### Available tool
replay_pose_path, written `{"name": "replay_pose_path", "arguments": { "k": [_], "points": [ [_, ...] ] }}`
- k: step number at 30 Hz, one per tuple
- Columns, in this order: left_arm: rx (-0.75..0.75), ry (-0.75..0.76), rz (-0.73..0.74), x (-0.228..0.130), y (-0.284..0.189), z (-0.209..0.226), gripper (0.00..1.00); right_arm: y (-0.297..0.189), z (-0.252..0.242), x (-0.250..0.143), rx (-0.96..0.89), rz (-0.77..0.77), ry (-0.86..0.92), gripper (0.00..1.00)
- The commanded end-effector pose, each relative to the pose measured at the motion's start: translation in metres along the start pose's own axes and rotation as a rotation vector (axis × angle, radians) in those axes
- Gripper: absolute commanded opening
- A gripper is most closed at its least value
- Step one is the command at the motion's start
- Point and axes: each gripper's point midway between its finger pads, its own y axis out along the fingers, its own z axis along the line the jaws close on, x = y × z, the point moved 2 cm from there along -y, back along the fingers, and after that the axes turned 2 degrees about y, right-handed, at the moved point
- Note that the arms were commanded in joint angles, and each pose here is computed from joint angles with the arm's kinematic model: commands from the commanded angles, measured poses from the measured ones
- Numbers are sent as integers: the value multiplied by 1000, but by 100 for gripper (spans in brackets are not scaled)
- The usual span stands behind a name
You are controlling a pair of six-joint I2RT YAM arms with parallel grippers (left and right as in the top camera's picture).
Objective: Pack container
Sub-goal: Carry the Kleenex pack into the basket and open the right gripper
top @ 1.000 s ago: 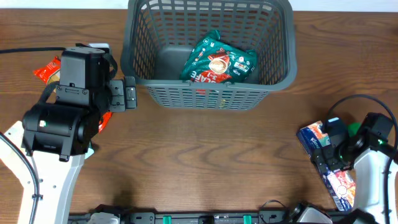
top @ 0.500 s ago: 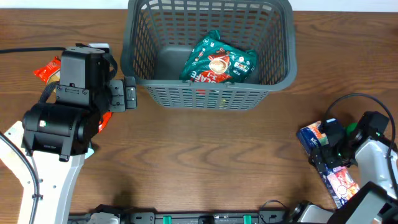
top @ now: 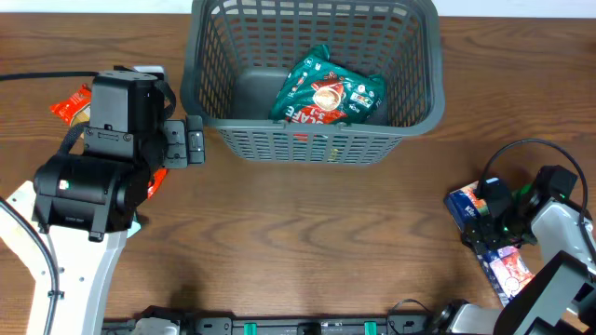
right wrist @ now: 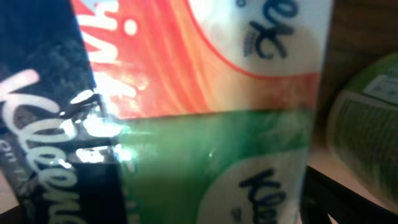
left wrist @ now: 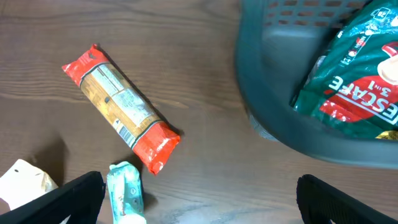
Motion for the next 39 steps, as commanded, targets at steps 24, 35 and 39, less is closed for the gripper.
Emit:
{"name": "replay_pose_path", "arguments": {
  "k": [24, 35, 39],
  "points": [
    [11, 8, -11, 3, -4, 1, 99, 6, 3, 30, 82, -173, 123, 1],
    [11, 8, -11, 3, -4, 1, 99, -29, -19, 96, 124, -397, 495, 1],
    [11, 8, -11, 3, -4, 1, 99, -70, -25, 130, 125, -441, 504, 1]
  ]
}}
